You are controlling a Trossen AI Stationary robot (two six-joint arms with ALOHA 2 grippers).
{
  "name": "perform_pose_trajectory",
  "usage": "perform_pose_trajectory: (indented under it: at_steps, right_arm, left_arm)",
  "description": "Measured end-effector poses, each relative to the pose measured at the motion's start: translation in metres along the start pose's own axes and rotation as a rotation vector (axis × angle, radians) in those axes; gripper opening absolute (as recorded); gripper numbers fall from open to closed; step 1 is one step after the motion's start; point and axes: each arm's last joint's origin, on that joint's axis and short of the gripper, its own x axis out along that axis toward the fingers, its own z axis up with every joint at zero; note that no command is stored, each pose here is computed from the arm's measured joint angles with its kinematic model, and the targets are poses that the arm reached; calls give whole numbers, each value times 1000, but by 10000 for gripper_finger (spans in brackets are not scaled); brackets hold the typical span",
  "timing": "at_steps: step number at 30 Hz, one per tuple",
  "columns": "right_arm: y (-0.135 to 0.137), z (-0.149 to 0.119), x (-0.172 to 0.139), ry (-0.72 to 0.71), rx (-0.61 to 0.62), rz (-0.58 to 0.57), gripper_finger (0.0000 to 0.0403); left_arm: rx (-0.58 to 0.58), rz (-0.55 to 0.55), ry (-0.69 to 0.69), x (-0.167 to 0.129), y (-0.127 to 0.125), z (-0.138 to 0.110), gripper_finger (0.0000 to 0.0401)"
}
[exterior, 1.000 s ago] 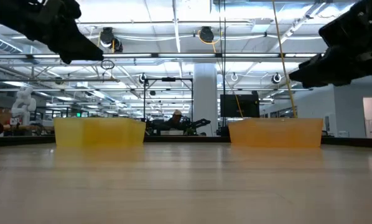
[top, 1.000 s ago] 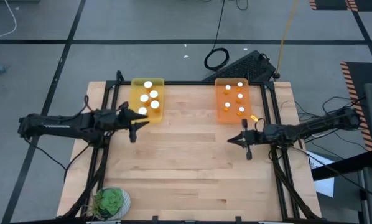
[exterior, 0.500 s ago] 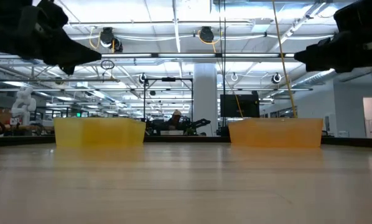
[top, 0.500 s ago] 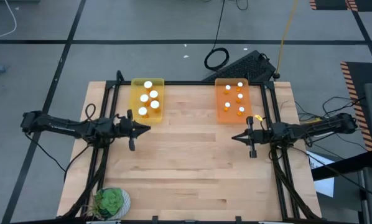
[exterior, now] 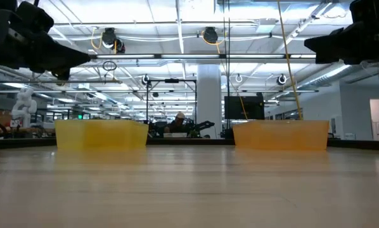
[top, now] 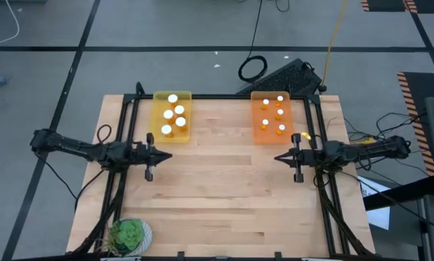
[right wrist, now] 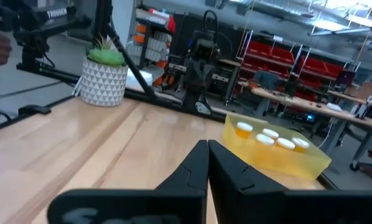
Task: Pick and place medicine bottles into bin by pill shape (circle, oval)
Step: Return to Home Position
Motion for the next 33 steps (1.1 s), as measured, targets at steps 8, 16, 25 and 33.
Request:
perform_pose_trajectory:
  at_steps: [8,16,25,33]
  right_arm:
    - [-1,1,-6,-25,11,-5,0]
    - [-2,4,-12,-71,-11,-20,0]
    - [-2,3,-12,-56,-58,-15,0]
    - [-2,2,-12,-52,-65,-13,0]
  left_arm:
    - [51,-55,-60,-5,0,6,7]
    - [91,-56,-111,-9,0,10,12]
    - [73,-61,-64,-11,1,5,3]
    - [80,-62,-48,-11,1,4,13]
